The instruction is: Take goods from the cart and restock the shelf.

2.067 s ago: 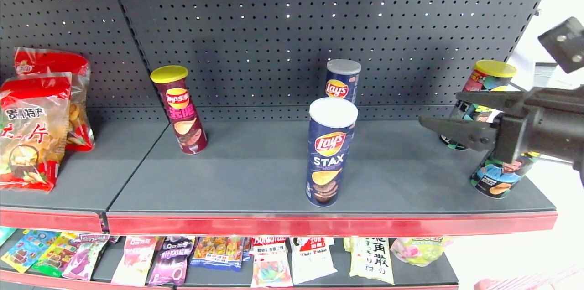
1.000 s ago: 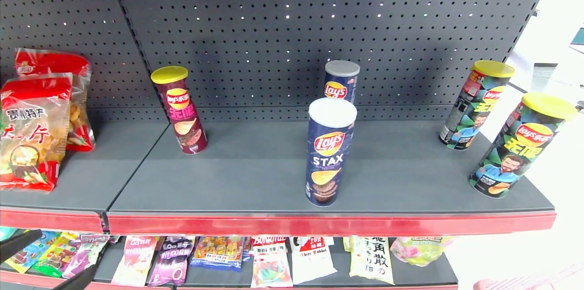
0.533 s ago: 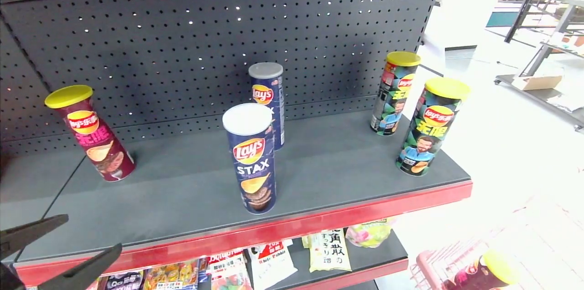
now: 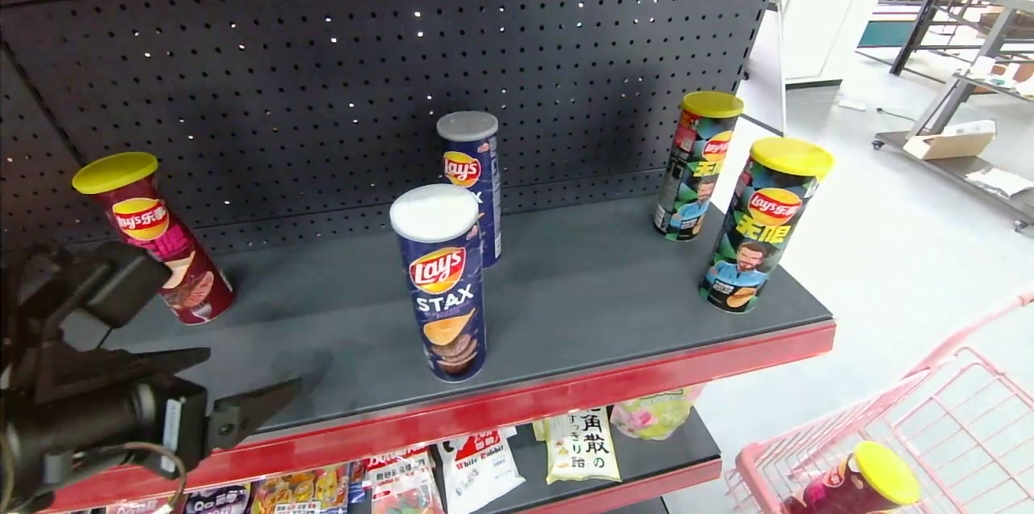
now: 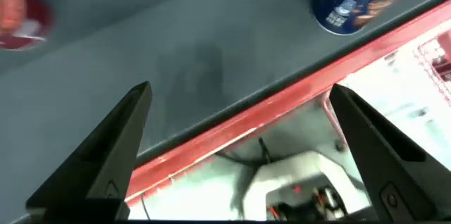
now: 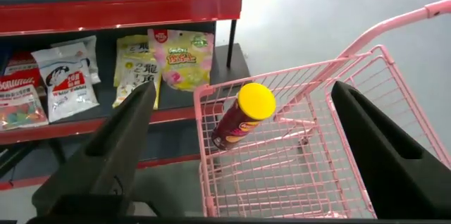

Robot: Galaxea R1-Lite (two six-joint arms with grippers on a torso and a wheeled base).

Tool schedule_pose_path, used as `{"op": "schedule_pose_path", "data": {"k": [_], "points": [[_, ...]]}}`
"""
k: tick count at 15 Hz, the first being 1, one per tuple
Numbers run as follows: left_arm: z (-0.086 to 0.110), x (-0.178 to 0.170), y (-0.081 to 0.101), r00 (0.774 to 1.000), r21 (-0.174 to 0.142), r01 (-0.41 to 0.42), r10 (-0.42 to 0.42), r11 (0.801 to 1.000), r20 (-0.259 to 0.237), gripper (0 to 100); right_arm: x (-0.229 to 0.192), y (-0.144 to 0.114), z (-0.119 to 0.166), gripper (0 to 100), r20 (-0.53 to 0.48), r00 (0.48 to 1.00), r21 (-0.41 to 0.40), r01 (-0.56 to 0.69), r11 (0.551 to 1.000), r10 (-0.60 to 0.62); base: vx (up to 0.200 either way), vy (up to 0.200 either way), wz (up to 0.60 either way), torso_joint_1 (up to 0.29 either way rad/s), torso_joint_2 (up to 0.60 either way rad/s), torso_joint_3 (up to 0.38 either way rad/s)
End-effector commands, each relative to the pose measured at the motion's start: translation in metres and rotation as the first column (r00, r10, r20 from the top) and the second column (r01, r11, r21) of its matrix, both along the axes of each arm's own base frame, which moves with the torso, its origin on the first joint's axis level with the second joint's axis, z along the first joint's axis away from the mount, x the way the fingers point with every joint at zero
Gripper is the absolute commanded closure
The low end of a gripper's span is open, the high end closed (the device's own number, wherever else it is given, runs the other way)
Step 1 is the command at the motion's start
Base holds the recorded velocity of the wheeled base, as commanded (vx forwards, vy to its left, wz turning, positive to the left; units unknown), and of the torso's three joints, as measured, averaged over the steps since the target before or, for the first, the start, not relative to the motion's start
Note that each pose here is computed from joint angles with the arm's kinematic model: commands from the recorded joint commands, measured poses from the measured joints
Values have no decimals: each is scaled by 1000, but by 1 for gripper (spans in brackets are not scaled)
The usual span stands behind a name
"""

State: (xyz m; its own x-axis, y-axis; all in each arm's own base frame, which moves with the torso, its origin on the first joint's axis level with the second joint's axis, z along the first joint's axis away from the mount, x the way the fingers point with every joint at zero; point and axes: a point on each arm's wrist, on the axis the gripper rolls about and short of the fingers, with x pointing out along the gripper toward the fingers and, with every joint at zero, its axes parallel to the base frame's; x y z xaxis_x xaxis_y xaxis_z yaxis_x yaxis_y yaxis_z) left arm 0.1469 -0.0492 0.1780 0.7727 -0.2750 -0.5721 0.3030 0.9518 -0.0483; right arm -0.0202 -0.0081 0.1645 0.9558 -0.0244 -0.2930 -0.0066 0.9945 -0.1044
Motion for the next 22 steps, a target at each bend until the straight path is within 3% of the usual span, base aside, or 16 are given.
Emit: {"op": "schedule_pose_path", "data": {"k": [1,3,6,9,22], "points": [[-26,48,-37,990,12,1,1,1000,-139,0,-1,0,-5,0,-6,1000,4,9,1000,-9,0,0,0,0,0,0],[-35,59,-50,980,-4,-40,38,999,-194,0,-2,0,-6,0,-5,1000,7,12,1000,-12,0,0,0,0,0,0],[-47,68,-54,971,30,-62,67,998,-228,0,-2,0,-6,0,0,1000,9,12,1000,-12,0,0,0,0,0,0],[-52,76,-56,967,38,-74,81,997,-242,0,-1,0,-5,0,-4,1000,10,6,1000,-6,0,0,0,0,0,0],[-47,116,-72,973,45,-114,120,993,-196,0,-1,0,-5,0,-2,1000,11,5,1000,-5,0,0,0,0,0,0]]}}
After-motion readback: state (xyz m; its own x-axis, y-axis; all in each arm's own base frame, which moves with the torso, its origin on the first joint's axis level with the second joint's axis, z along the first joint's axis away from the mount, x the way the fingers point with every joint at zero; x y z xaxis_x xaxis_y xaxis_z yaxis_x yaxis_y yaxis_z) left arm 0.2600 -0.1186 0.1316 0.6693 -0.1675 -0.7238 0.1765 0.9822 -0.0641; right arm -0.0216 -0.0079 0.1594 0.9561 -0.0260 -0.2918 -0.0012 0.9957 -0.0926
